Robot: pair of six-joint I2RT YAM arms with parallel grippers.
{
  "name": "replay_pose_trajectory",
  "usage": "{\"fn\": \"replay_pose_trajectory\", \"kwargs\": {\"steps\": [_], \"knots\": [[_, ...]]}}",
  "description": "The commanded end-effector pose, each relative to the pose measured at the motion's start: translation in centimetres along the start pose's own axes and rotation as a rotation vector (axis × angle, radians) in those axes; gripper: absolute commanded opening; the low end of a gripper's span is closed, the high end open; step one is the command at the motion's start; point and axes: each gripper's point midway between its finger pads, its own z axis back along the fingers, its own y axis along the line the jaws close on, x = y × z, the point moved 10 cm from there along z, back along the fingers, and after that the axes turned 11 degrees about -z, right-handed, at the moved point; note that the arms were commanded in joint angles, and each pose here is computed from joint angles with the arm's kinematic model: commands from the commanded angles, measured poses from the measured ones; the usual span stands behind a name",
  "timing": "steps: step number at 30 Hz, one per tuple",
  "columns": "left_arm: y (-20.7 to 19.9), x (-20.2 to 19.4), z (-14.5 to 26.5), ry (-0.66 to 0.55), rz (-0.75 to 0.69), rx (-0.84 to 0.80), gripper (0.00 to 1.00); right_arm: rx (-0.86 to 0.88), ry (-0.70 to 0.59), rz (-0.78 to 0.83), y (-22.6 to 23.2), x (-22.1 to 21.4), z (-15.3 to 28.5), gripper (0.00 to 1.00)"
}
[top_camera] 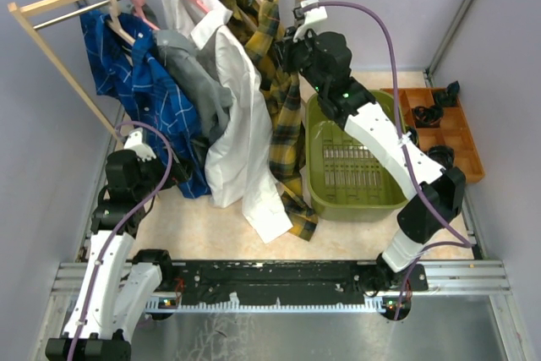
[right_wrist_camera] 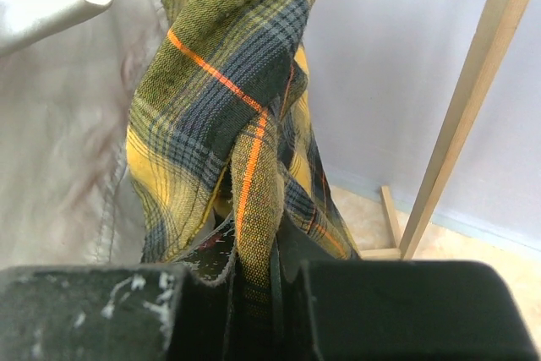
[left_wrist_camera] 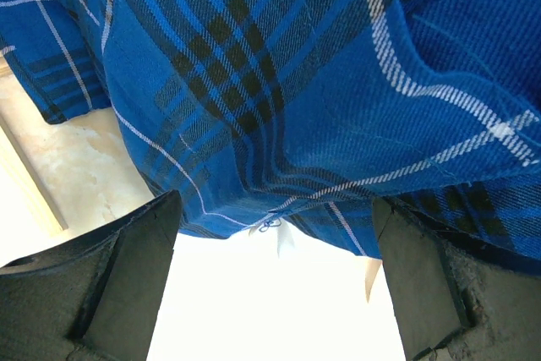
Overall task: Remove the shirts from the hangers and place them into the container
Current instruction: Pick up the hanger from the clothesline.
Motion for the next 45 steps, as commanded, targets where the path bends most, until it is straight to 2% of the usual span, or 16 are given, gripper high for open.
{"fn": "replay_pose_trajectory", "kwargs": {"steps": [1,15,22,26,30,33,39,45], "knots": [[0.1,0.4,-0.1,-0.022,-0.01,-0.005,0.99,0.073,-0.336,-0.088,2.7,8.9,2.2,0.0],[0.1,0.4,-0.1,-0.025,-0.01,-0.001,0.99,0.134,-0.395,-0.137,3.8,11.2,3.5,0.0],[0.1,0.4,0.0,-0.032,-0.016,-0.007,0.99,0.075,-0.409,-0.137,3.2,11.4,5.4,0.0],[0.1,0.4,0.0,-0.037,-0.018,-0.008,0.99,0.05,-0.384,-0.125,2.8,10.7,6.2,0.0],[0.1,0.4,0.0,-0.037,-0.018,-0.006,0.99,0.027,-0.269,-0.107,2.4,9.1,7.3,0.0],[0.1,0.4,0.1,-0.039,-0.02,-0.005,0.99,0.02,-0.198,-0.117,2.0,7.3,9.4,0.0],[0.1,0.4,0.1,-0.044,-0.021,-0.009,0.99,0.118,-0.065,-0.157,2.2,4.6,15.3,0.0],[0.1,0.5,0.2,-0.055,-0.022,-0.004,0.99,0.158,-0.04,-0.199,2.0,2.9,21.6,0.0]]}}
